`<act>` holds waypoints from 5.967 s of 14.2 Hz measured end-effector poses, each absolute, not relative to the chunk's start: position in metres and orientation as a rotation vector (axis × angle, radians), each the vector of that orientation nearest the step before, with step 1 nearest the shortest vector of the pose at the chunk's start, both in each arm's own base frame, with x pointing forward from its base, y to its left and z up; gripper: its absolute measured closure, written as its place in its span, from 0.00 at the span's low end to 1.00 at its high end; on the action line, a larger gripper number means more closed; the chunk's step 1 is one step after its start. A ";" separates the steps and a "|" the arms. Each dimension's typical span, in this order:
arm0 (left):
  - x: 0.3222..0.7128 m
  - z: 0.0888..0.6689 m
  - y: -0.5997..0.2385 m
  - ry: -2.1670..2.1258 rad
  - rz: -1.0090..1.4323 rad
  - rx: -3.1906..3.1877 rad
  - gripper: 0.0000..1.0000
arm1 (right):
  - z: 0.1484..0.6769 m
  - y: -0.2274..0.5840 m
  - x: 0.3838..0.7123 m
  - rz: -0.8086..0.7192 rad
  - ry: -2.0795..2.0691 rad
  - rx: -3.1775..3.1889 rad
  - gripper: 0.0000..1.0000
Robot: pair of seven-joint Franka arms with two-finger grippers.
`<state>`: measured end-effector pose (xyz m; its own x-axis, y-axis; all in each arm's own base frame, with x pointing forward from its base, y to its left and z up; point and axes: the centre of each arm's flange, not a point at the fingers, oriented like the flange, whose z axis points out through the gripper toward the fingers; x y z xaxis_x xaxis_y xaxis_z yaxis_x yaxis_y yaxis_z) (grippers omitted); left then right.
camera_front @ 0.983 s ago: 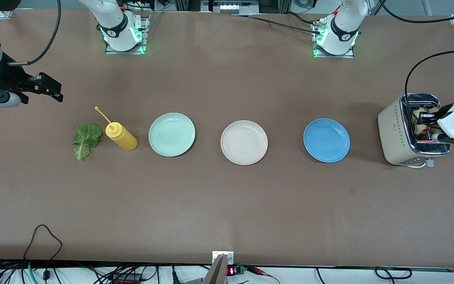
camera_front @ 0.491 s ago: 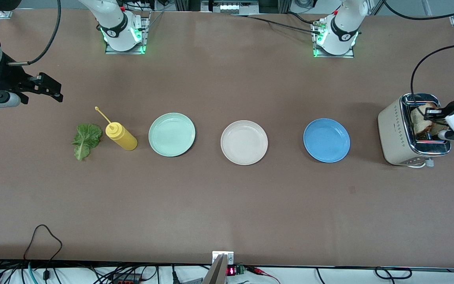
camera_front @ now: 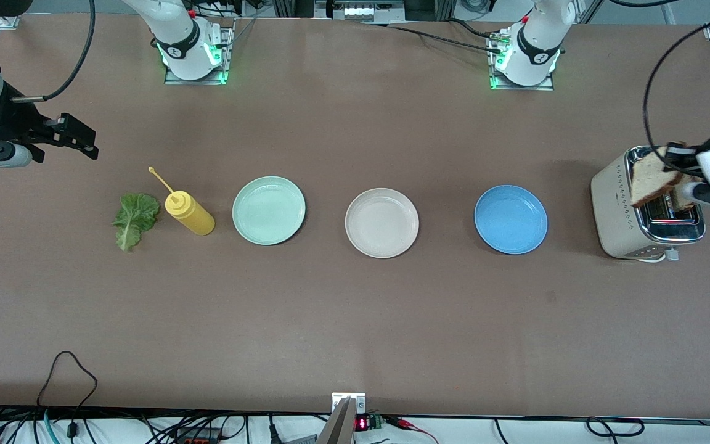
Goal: Make sandwich in beige plate with both arms
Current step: 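Lift the bread slice and carry it with the left gripper to the beige plate, then release the bread on the beige plate and raise the left gripper, then grasp the yellow bottle with the right gripper while the left gripper returns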
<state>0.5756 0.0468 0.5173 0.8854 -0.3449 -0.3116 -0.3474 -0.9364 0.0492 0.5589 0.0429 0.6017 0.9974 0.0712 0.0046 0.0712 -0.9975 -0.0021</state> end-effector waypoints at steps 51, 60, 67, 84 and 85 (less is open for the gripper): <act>0.620 0.227 -0.244 1.138 0.442 -3.635 0.00 | 0.592 -0.017 0.559 -0.003 -0.374 -2.964 0.00; 0.612 0.378 -0.188 0.955 0.394 -3.023 0.00 | 0.522 -0.107 0.537 -0.231 -0.747 -2.460 0.00; 0.626 0.516 -0.089 0.724 0.319 -2.983 0.00 | 0.445 -0.120 0.521 -0.556 -1.007 -2.110 0.00; 0.556 0.593 0.007 0.156 0.067 -3.099 0.00 | 0.146 -0.115 0.519 -1.116 -1.209 -1.583 0.00; 0.550 0.594 0.006 0.155 0.068 -3.102 0.00 | 0.141 -0.109 0.520 -1.138 -1.209 -1.567 0.00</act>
